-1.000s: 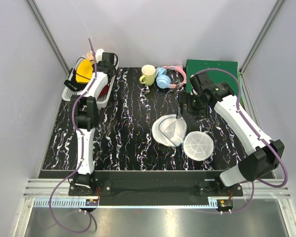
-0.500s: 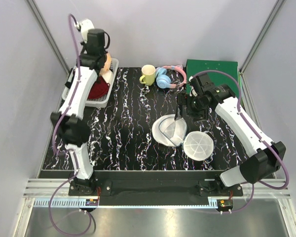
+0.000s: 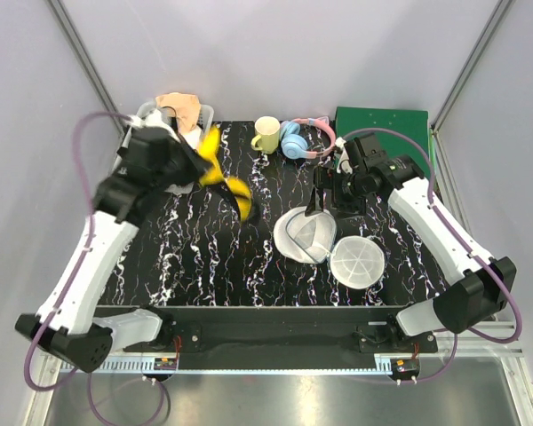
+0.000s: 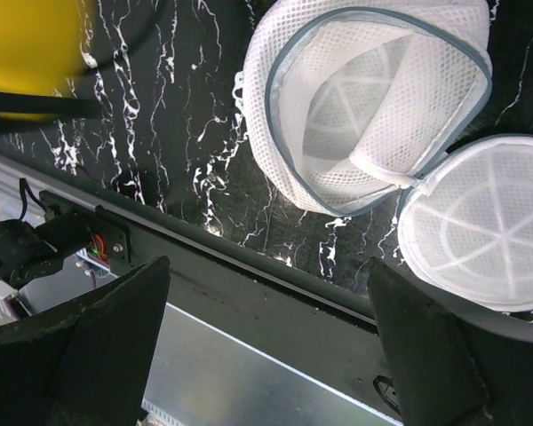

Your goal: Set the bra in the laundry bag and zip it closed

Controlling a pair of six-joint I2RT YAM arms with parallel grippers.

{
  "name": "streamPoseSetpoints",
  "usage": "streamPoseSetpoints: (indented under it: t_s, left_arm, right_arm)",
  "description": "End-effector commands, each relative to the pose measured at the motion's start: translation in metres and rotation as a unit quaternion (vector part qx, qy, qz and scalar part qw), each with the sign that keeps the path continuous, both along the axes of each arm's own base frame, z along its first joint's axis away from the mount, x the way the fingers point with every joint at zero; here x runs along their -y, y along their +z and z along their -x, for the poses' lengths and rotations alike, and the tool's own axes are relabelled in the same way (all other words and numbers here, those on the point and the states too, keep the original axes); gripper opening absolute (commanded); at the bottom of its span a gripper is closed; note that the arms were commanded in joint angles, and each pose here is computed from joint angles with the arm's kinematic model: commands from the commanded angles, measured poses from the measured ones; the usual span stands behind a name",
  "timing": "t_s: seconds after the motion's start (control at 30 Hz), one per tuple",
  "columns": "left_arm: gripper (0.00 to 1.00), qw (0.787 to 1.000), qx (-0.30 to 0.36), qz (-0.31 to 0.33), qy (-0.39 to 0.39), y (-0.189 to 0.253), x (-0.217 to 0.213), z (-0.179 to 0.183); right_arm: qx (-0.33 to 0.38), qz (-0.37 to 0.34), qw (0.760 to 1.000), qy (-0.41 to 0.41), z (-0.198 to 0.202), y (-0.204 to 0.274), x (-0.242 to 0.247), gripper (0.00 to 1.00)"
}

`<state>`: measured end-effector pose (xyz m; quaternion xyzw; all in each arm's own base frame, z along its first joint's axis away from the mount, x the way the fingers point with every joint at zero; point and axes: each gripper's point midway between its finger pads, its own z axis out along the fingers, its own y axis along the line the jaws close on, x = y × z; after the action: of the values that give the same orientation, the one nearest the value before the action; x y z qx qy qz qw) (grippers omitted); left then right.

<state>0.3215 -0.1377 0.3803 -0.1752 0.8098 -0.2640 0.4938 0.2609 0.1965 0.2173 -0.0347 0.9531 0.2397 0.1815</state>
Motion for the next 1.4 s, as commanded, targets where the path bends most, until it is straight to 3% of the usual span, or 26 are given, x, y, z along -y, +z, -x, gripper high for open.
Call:
streamPoseSetpoints:
  t_s: [0.0, 0.2, 0.53, 0.8, 0.93, 1.07, 1.23, 1.37]
  left_arm:
    - [0.00, 0.982, -0.156, 0.030, -0.105, -0.094, 0.051, 0.051]
    - [0.00, 0.967, -0.214, 0.003, -0.140, -0.151, 0.062, 0.088]
    - [0.00, 0.960, -0.204, 0.010, -0.190, -0.137, 0.083, 0.100]
    - [0.00, 0.953, -0.236, -0.014, -0.190, -0.176, 0.070, 0.116]
    - [0.00, 0.961, -0.198, 0.023, -0.193, -0.154, 0.075, 0.117]
    - [0.00, 0.942, -0.200, 0.085, -0.255, -0.129, 0.104, 0.125]
    - [0.00, 0.948, -0.201, 0.081, -0.235, -0.130, 0.099, 0.127]
    - [0.00, 0.926, -0.202, 0.144, -0.283, -0.107, 0.124, 0.135]
  right_arm:
    - [0.011, -0.037, 0.999, 0.012, 0.000, 0.007, -0.010, 1.00]
    - [-0.019, -0.061, 0.998, -0.001, 0.015, -0.011, -0.013, 1.00]
    - [-0.046, -0.067, 0.997, -0.006, 0.032, -0.027, -0.010, 0.99]
    - [-0.051, -0.095, 0.994, 0.035, 0.033, -0.023, -0.029, 1.00]
    - [-0.054, -0.090, 0.993, 0.049, 0.035, -0.027, -0.039, 1.00]
    - [-0.059, -0.090, 0.993, 0.051, 0.035, -0.030, -0.044, 1.00]
    - [-0.057, -0.092, 0.993, 0.051, 0.033, -0.029, -0.046, 1.00]
    - [-0.051, -0.095, 0.993, 0.052, 0.034, -0.025, -0.045, 1.00]
